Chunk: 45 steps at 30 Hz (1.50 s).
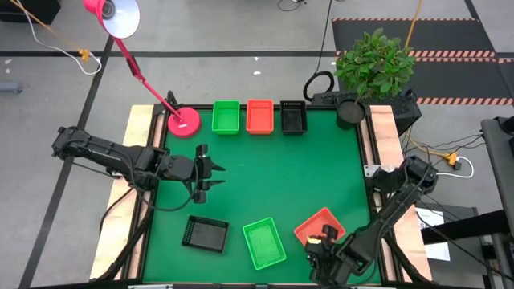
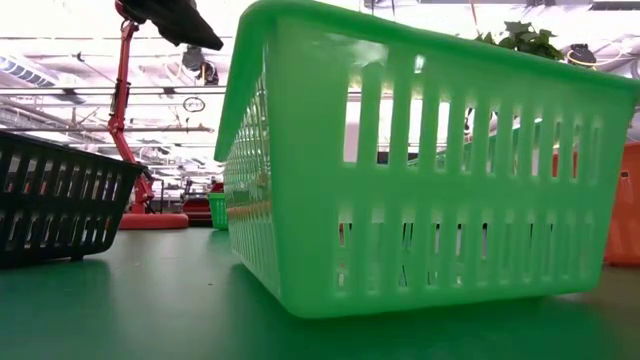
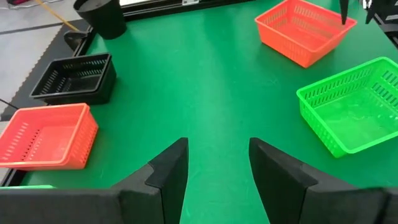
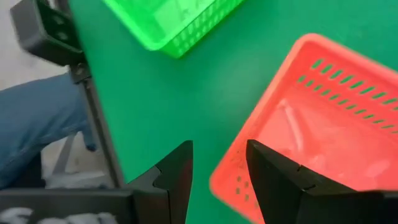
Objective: Stack baskets by color
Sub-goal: Stack the bottom orange basket on top of the orange stacked baskets
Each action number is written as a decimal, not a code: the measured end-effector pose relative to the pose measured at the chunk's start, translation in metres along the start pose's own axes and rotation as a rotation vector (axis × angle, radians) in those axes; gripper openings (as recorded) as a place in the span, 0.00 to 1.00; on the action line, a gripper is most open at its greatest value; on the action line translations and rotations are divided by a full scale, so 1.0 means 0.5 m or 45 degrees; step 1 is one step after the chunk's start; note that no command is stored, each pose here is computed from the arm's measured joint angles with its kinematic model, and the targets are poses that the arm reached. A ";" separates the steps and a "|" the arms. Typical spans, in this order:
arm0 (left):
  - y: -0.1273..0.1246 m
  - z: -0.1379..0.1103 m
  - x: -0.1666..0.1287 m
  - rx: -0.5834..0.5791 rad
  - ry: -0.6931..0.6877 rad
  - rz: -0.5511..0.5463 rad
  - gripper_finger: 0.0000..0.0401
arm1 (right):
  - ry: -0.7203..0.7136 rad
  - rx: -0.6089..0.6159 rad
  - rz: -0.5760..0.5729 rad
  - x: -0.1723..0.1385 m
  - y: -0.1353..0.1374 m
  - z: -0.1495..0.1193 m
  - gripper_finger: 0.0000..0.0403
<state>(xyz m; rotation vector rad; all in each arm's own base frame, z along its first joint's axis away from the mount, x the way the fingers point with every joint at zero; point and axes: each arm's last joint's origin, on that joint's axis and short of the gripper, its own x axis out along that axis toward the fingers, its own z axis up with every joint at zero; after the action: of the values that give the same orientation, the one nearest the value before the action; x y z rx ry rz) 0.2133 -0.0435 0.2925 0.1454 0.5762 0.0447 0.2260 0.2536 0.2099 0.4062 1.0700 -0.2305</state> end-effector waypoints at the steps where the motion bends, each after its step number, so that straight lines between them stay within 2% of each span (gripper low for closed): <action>1: 0.000 0.000 0.000 0.001 0.000 0.001 0.43 | -0.007 -0.003 -0.010 0.003 -0.003 -0.001 0.36; 13: 0.001 0.000 0.000 0.009 0.000 0.011 0.43 | 0.016 0.005 -0.118 0.043 -0.047 -0.002 0.33; 17: 0.001 0.000 0.000 0.016 0.000 0.011 0.43 | 0.036 0.001 -0.144 0.050 -0.057 0.001 0.24; 23: 0.001 0.000 0.000 0.015 0.000 0.012 0.43 | 0.153 0.005 -0.195 0.053 -0.073 0.009 0.03; 26: 0.001 0.000 0.000 0.006 0.000 0.012 0.43 | 0.203 -0.017 -0.213 0.047 -0.084 0.019 0.03; 32: 0.001 0.000 0.000 -0.045 0.002 0.011 0.43 | 0.186 -0.135 -0.222 0.008 -0.116 0.063 0.01; 39: 0.000 -0.007 0.000 -0.088 0.044 0.012 0.43 | -0.023 -0.326 -0.279 -0.054 -0.179 0.146 0.01; 45: -0.001 -0.011 -0.001 -0.010 0.067 0.009 0.43 | -0.186 -0.458 -0.230 -0.081 -0.219 0.221 0.01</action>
<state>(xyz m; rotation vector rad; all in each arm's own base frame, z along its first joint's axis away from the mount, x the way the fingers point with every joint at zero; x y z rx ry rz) 0.2101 -0.0433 0.2882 0.1389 0.6276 0.0577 0.2546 0.1070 0.2687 -0.0307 0.9797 -0.2185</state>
